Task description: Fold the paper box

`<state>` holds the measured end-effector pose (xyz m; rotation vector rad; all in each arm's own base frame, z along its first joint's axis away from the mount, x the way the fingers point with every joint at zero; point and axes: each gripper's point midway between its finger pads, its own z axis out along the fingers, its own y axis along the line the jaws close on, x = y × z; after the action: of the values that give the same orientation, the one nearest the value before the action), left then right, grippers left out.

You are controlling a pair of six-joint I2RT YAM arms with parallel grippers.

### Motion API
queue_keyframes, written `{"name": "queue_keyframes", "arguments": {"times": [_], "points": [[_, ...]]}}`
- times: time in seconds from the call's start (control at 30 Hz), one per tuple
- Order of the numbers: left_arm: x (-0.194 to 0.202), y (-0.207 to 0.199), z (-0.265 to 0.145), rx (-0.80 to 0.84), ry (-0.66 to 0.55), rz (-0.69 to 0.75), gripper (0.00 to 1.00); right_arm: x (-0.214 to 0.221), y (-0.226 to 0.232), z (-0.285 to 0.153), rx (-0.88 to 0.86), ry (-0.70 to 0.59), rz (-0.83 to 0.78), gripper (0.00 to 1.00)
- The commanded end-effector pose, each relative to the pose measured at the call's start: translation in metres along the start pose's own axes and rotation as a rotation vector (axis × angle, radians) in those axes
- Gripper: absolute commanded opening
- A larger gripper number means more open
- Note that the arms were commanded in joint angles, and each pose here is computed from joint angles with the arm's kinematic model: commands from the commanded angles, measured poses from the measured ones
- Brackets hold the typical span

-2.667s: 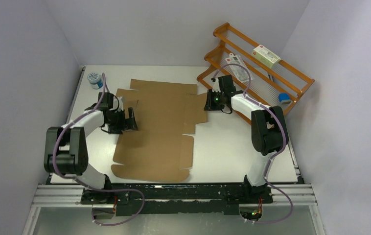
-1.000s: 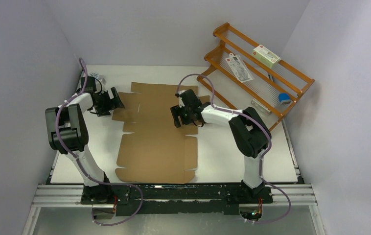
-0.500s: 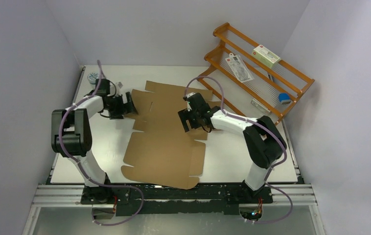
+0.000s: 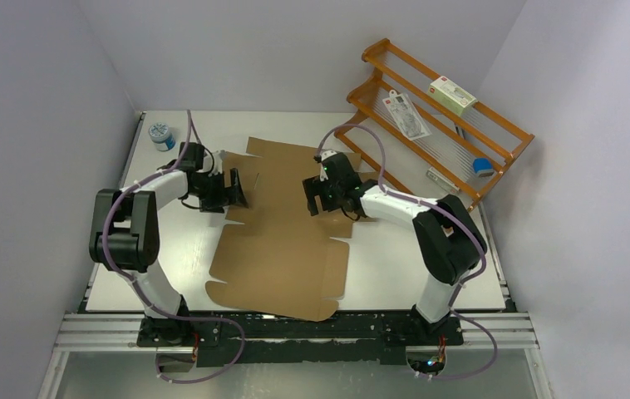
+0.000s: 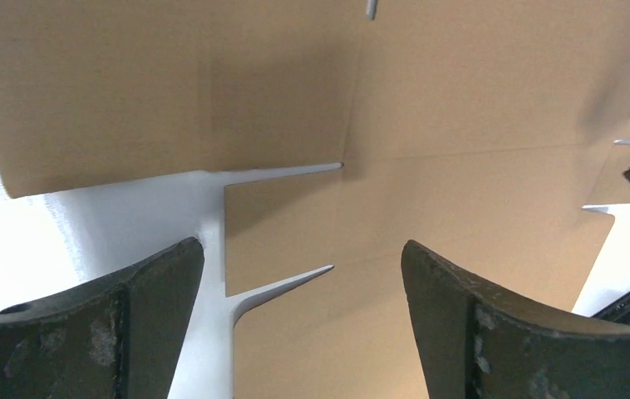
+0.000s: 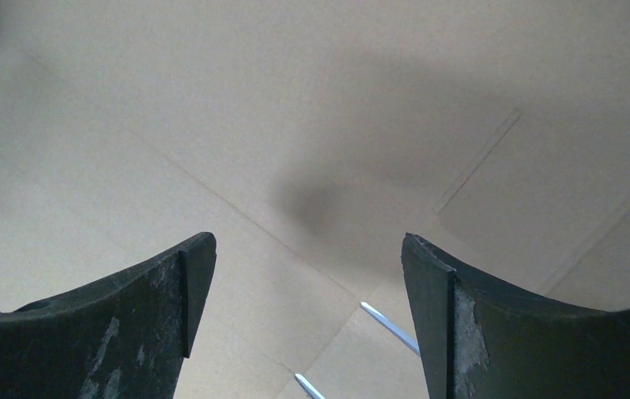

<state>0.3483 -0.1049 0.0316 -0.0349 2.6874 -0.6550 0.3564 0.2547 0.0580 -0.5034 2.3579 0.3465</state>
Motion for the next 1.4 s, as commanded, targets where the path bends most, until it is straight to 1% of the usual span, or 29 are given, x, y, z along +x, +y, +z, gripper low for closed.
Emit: {"name": "queue_keyframes", "arguments": {"times": [0.0,0.13,0.27,0.47,0.6,0.77,1.03,1.17,1.23,1.3,1.37], "points": [[0.013,-0.012,0.008,0.066,0.052,0.010,0.94,0.011,0.011,0.014,-0.061,0.010,0.036,0.86],[0.015,-0.028,0.006,0.118,0.049,0.029,0.93,0.026,0.014,0.024,-0.070,0.051,0.042,0.86],[0.019,-0.040,0.002,0.179,0.049,0.018,0.90,0.039,0.019,0.031,-0.079,0.078,0.034,0.86],[0.013,-0.063,-0.015,0.248,-0.006,0.012,0.89,0.054,0.026,0.037,-0.092,0.107,0.043,0.86],[0.006,-0.078,-0.029,0.270,-0.048,0.033,0.89,0.061,0.030,0.039,-0.096,0.121,0.038,0.86],[0.008,-0.099,-0.034,0.307,-0.046,0.061,0.89,0.065,0.034,0.039,-0.100,0.130,0.034,0.86],[0.027,-0.116,-0.025,0.322,-0.013,0.080,0.89,0.057,0.033,0.034,-0.086,0.103,0.024,0.86],[0.025,-0.127,-0.034,0.351,-0.012,0.100,0.91,0.044,0.034,0.028,-0.086,0.079,0.014,0.86],[0.018,-0.132,-0.044,0.350,-0.029,0.130,0.92,0.035,0.036,0.023,-0.093,0.061,0.009,0.86],[0.004,-0.130,-0.053,0.302,-0.060,0.161,0.95,0.025,0.037,0.017,-0.096,0.038,0.004,0.87],[-0.018,-0.124,-0.061,0.236,-0.117,0.184,0.97,0.013,0.036,0.011,-0.088,0.007,-0.004,0.88]]}}
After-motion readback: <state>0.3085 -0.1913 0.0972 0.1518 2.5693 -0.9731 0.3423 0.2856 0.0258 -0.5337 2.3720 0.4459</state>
